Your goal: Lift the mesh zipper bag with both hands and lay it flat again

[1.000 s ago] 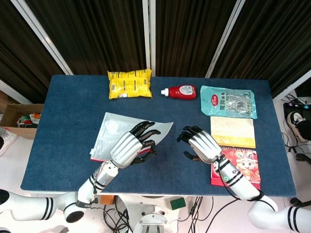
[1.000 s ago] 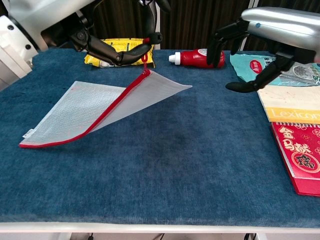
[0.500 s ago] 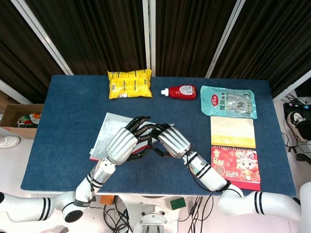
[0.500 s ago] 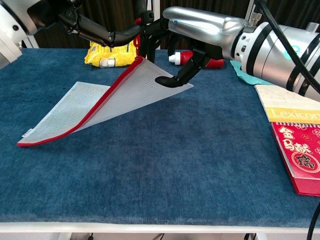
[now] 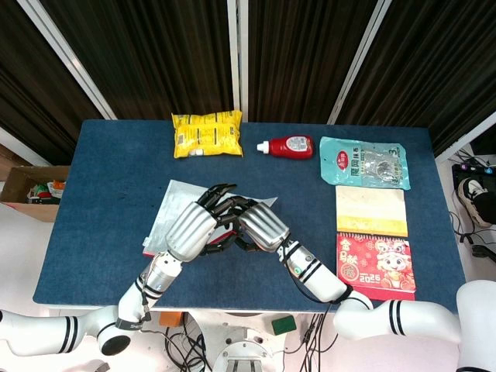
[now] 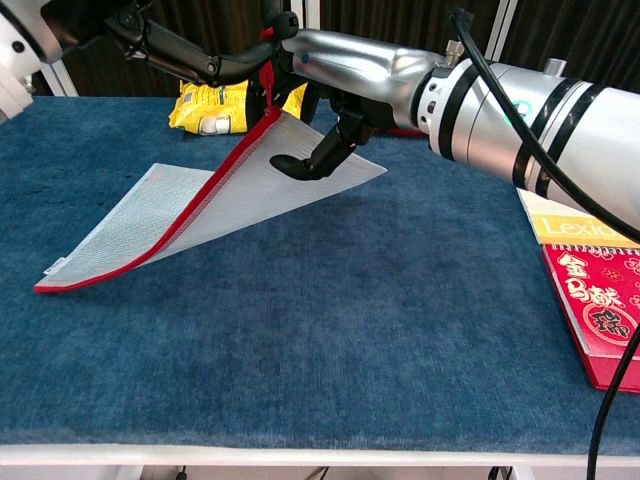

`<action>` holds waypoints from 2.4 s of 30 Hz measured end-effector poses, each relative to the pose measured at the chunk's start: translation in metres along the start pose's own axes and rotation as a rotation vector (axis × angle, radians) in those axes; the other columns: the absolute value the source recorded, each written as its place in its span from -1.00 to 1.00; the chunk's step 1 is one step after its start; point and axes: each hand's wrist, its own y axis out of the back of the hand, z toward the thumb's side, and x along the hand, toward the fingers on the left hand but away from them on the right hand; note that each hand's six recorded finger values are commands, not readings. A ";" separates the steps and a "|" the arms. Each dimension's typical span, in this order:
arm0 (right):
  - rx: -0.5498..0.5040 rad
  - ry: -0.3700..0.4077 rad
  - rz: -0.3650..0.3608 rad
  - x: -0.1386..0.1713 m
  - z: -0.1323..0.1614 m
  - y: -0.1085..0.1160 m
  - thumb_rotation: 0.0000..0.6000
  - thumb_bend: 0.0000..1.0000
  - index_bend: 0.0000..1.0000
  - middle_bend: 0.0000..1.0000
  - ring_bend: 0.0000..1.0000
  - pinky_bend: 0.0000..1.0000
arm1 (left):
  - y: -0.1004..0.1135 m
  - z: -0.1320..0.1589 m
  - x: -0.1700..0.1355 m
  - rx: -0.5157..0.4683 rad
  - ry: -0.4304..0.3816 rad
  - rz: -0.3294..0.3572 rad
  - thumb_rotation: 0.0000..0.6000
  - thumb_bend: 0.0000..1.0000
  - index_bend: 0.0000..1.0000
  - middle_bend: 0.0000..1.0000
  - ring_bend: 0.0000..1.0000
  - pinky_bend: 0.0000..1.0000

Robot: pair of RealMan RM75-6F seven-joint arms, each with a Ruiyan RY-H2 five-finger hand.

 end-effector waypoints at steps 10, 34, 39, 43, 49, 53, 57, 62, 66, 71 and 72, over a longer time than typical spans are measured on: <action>-0.030 0.002 -0.023 -0.012 0.009 0.004 1.00 0.02 0.46 0.10 -0.43 -0.27 | 0.003 -0.009 -0.008 -0.041 0.046 0.011 1.00 0.04 0.28 -0.53 -0.81 -0.72; -0.016 -0.040 -0.079 -0.022 0.020 0.026 1.00 0.21 0.63 0.18 -0.35 -0.23 | -0.014 -0.058 -0.049 -0.313 0.275 0.028 1.00 0.04 0.28 -0.53 -0.81 -0.72; 0.000 -0.047 -0.107 -0.023 0.020 0.032 1.00 0.22 0.63 0.18 -0.34 -0.23 | -0.020 -0.060 -0.051 -0.329 0.279 0.007 1.00 0.04 0.28 -0.53 -0.82 -0.72; 0.005 -0.056 -0.130 -0.024 0.019 0.034 1.00 0.22 0.64 0.18 -0.34 -0.23 | -0.023 -0.059 -0.052 -0.336 0.276 0.001 1.00 0.04 0.28 -0.53 -0.82 -0.72; -0.002 -0.065 -0.161 -0.023 0.018 0.037 1.00 0.22 0.65 0.18 -0.34 -0.21 | -0.026 -0.060 -0.053 -0.331 0.276 -0.010 1.00 0.04 0.28 -0.53 -0.82 -0.72; -0.009 -0.068 -0.176 -0.022 0.017 0.041 1.00 0.22 0.65 0.18 -0.34 -0.21 | -0.028 -0.063 -0.055 -0.321 0.284 -0.016 1.00 0.05 0.28 -0.53 -0.82 -0.72; -0.018 -0.068 -0.184 -0.019 0.015 0.046 1.00 0.22 0.65 0.18 -0.34 -0.21 | -0.029 -0.069 -0.061 -0.309 0.304 -0.019 1.00 0.05 0.28 -0.53 -0.82 -0.72; -0.024 -0.066 -0.198 -0.012 0.010 0.056 1.00 0.22 0.65 0.19 -0.34 -0.21 | -0.030 -0.084 -0.075 -0.273 0.347 -0.023 1.00 0.05 0.28 -0.53 -0.82 -0.72; -0.033 -0.070 -0.217 -0.003 0.003 0.066 1.00 0.22 0.66 0.19 -0.33 -0.21 | -0.031 -0.100 -0.089 -0.222 0.392 -0.028 1.00 0.05 0.28 -0.53 -0.82 -0.72; -0.038 -0.078 -0.245 0.010 -0.008 0.078 1.00 0.23 0.67 0.19 -0.33 -0.21 | -0.033 -0.123 -0.111 -0.164 0.468 -0.038 1.00 0.05 0.28 -0.53 -0.82 -0.72; -0.039 -0.080 -0.249 0.012 -0.010 0.079 1.00 0.23 0.67 0.19 -0.33 -0.21 | -0.033 -0.127 -0.114 -0.152 0.477 -0.040 1.00 0.05 0.28 -0.53 -0.82 -0.72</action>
